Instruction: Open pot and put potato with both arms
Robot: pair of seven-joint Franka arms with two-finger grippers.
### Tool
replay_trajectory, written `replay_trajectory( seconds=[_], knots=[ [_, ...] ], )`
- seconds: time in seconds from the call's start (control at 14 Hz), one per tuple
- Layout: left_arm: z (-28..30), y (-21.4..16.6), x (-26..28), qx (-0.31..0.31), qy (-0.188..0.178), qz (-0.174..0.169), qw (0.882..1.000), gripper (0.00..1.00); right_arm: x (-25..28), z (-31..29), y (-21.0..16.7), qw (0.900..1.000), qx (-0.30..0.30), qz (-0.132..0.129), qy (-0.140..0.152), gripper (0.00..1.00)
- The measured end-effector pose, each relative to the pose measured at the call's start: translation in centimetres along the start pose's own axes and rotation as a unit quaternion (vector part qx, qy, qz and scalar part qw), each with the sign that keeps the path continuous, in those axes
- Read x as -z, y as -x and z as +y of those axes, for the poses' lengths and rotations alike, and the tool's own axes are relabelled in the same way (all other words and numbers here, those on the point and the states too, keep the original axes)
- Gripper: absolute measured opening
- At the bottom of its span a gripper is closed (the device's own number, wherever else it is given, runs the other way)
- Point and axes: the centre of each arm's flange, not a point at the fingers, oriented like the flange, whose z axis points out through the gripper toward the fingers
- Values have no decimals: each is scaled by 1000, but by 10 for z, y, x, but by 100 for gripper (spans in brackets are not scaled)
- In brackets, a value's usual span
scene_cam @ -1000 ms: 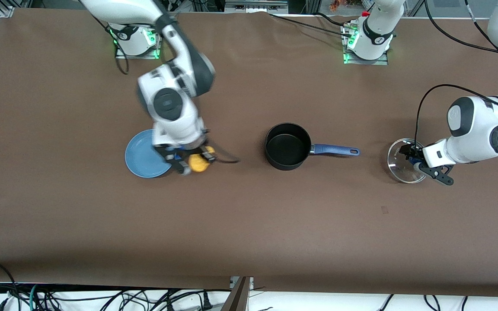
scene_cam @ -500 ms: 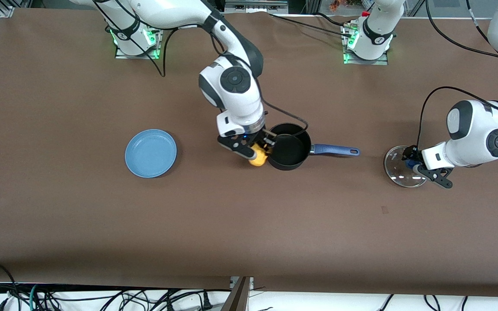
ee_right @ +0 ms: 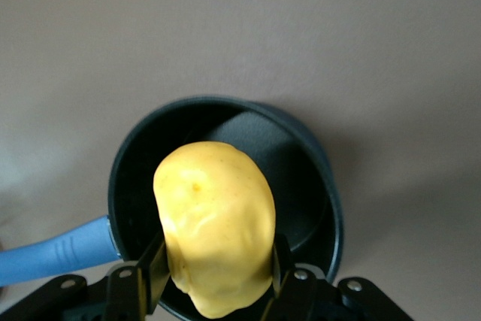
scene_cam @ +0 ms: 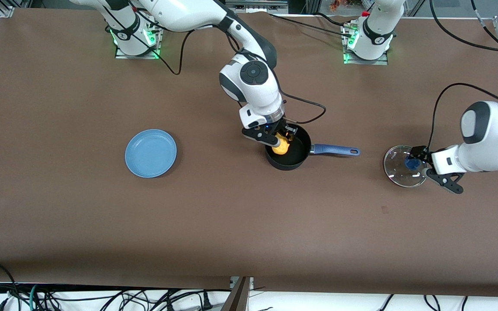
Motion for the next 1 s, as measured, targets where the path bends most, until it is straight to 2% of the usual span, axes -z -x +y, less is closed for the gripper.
replay_trajectory(
  seconds=[0.14, 0.21, 0.43, 0.5, 0.71, 0.86, 1.0],
  knots=[
    [8, -3, 55, 8, 22, 8, 1000, 100, -8, 0, 5, 1000, 3, -1, 0, 59],
    [12, -1, 80, 9, 22, 11, 1000, 100, -6, -1, 5, 1000, 3, -1, -3, 63],
    [42, 5, 141, 15, 3, 13, 1000, 100, 5, -9, 2, 1000, 3, 0, -5, 93],
    [57, 8, 159, 19, -7, 13, 1000, 100, 11, -11, 0, 1000, 6, -3, 10, 100],
    [111, 12, 202, 24, -35, 8, 999, 100, 47, -7, -26, 993, 56, -24, 96, 100],
    [150, 8, 219, 35, -50, 9, 998, 100, 84, 2, -67, 988, 89, -31, 119, 100],
    [194, 0, 222, 30, -69, -10, 997, 100, 131, 20, -116, 983, 121, -28, 139, 100]
  ],
)
